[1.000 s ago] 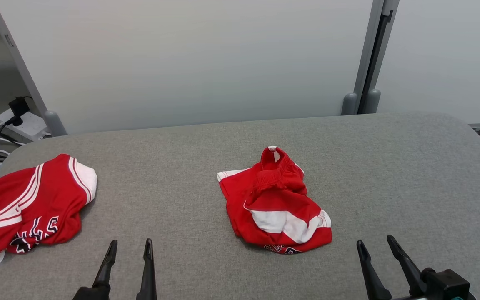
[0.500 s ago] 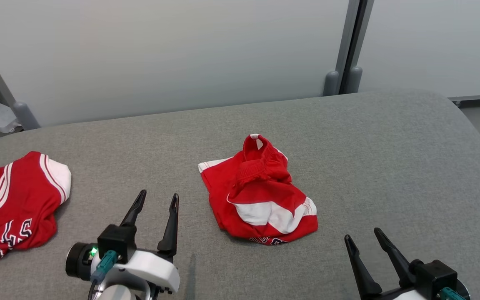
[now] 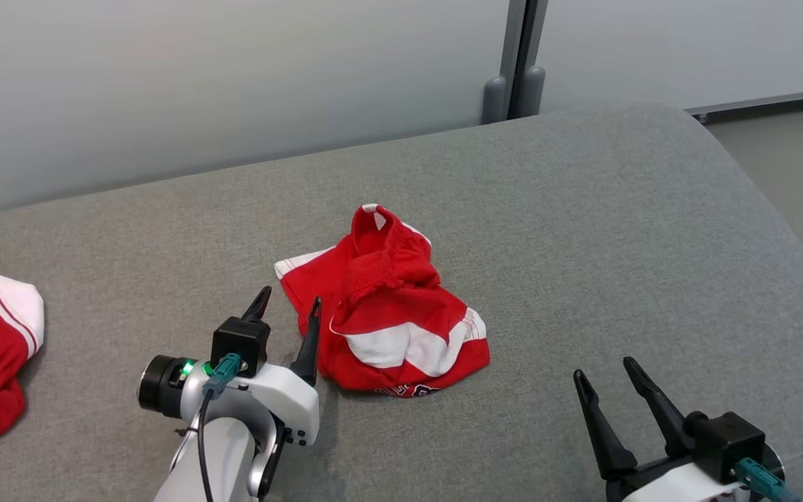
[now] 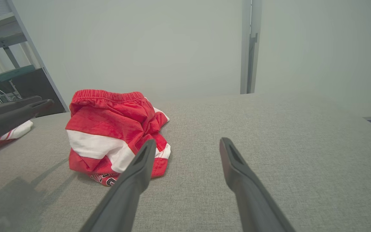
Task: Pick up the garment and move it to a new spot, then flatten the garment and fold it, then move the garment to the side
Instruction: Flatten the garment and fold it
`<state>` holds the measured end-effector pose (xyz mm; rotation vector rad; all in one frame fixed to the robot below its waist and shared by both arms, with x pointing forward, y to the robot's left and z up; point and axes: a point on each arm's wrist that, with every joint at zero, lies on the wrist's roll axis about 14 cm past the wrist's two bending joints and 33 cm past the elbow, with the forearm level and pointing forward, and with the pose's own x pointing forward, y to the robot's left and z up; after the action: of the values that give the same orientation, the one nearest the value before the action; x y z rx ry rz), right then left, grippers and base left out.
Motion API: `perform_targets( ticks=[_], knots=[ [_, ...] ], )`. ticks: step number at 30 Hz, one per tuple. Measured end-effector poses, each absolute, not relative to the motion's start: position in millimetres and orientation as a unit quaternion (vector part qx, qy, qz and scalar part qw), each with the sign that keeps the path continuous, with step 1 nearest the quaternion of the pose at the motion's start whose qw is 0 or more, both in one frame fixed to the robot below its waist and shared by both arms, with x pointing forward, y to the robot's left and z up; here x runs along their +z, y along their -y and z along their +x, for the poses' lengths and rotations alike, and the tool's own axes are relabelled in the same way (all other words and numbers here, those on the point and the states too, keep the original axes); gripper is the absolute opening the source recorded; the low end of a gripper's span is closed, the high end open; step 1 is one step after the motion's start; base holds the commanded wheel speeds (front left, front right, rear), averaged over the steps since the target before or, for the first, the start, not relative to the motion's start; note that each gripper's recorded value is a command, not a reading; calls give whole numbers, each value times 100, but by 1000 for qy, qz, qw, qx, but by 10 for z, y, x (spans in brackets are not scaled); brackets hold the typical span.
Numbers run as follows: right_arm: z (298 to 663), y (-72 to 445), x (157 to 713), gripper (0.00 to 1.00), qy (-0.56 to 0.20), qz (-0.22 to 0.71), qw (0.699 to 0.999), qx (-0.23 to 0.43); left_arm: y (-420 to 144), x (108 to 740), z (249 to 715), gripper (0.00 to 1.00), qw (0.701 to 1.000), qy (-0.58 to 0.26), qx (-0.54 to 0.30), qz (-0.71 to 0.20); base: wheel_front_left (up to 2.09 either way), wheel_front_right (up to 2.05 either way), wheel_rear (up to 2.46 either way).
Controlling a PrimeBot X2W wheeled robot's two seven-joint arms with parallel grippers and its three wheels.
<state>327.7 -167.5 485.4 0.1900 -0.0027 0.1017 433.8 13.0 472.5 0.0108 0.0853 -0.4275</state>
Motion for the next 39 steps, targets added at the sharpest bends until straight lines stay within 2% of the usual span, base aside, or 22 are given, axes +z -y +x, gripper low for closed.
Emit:
perform_targets(
  ticks=[25,33,34,35,36,39],
  knots=[
    [3367,1866,4884,100,2,89,996,26,669,4334,4397,100,937,-101,-331,49,0,0,0],
    [3420,1894,4865,100,-2,90,996,20,898,4219,4241,100,914,-119,-386,43,0,0,0],
    [3423,1892,4869,100,-1,91,996,19,909,4216,4222,94,912,-119,-389,44,0,0,0],
    [3426,1888,4875,100,0,92,996,19,913,4216,4212,22,912,-120,-390,42,0,0,0],
    [3429,1880,4881,100,1,93,995,20,922,4216,4196,0,911,-122,-391,40,0,0,0],
    [3436,1857,4902,100,5,96,995,22,926,4240,4176,0,911,-121,-392,36,0,0,0]
  ],
)
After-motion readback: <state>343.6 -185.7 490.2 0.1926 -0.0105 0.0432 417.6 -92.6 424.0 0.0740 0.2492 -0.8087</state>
